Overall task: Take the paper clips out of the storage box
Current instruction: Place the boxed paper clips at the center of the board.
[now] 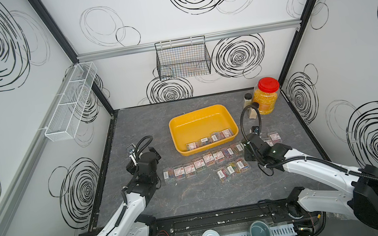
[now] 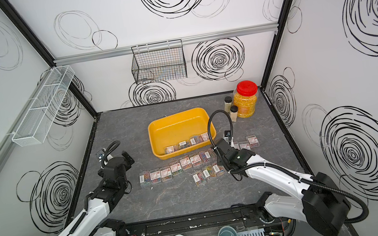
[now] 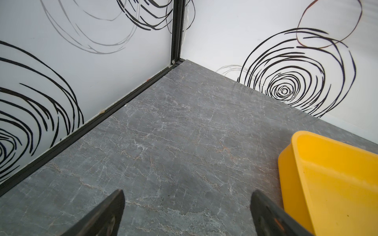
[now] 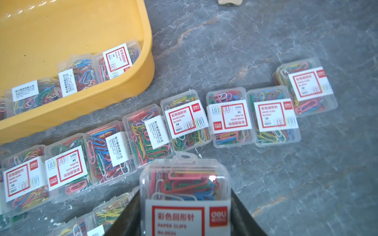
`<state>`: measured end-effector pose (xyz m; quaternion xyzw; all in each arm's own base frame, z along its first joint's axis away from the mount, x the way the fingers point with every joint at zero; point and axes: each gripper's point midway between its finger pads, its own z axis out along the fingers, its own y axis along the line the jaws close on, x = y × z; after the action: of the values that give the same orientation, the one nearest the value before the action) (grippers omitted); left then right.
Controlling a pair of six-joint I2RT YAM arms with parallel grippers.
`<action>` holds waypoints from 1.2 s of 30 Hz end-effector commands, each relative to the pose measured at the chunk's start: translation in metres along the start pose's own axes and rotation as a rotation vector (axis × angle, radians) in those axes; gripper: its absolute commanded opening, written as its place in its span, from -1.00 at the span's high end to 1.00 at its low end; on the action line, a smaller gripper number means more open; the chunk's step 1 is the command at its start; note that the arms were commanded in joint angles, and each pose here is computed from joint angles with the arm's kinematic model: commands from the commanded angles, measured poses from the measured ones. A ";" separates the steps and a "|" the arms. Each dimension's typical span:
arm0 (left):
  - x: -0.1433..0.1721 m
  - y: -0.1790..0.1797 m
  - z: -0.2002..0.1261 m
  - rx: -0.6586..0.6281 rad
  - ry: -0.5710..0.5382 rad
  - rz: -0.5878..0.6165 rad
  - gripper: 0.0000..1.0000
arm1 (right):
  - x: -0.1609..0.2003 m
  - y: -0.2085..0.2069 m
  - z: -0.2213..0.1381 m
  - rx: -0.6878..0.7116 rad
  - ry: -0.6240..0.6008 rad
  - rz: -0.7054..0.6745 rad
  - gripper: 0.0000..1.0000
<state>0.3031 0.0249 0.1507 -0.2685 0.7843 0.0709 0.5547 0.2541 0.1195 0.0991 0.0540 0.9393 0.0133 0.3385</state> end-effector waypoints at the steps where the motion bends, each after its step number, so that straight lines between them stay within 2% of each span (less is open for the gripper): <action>1: -0.005 0.003 -0.002 0.005 -0.026 -0.037 -0.98 | 0.007 -0.013 -0.008 0.020 -0.022 0.105 0.12; 5: -0.007 0.007 -0.003 -0.003 -0.035 -0.052 -0.98 | 0.013 -0.013 -0.009 -0.020 -0.026 0.129 0.09; 11: -0.005 0.011 -0.004 -0.008 -0.033 -0.061 -0.98 | 0.022 -0.026 -0.007 0.039 -0.012 0.142 0.11; 25: -0.004 0.010 -0.001 -0.015 -0.024 -0.057 -0.98 | 0.048 -0.018 0.026 0.037 0.073 0.110 0.09; 30: -0.004 0.010 0.000 -0.019 -0.020 -0.053 -0.98 | 0.055 -0.030 0.032 0.069 0.093 0.135 0.08; 36: -0.004 0.009 -0.001 -0.013 -0.019 -0.055 -0.98 | 0.058 -0.037 0.035 0.030 0.095 0.190 0.08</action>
<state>0.2961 0.0329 0.1467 -0.2826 0.7798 0.0722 0.5540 0.2249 0.0871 0.0293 0.1348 0.9506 0.0108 0.2795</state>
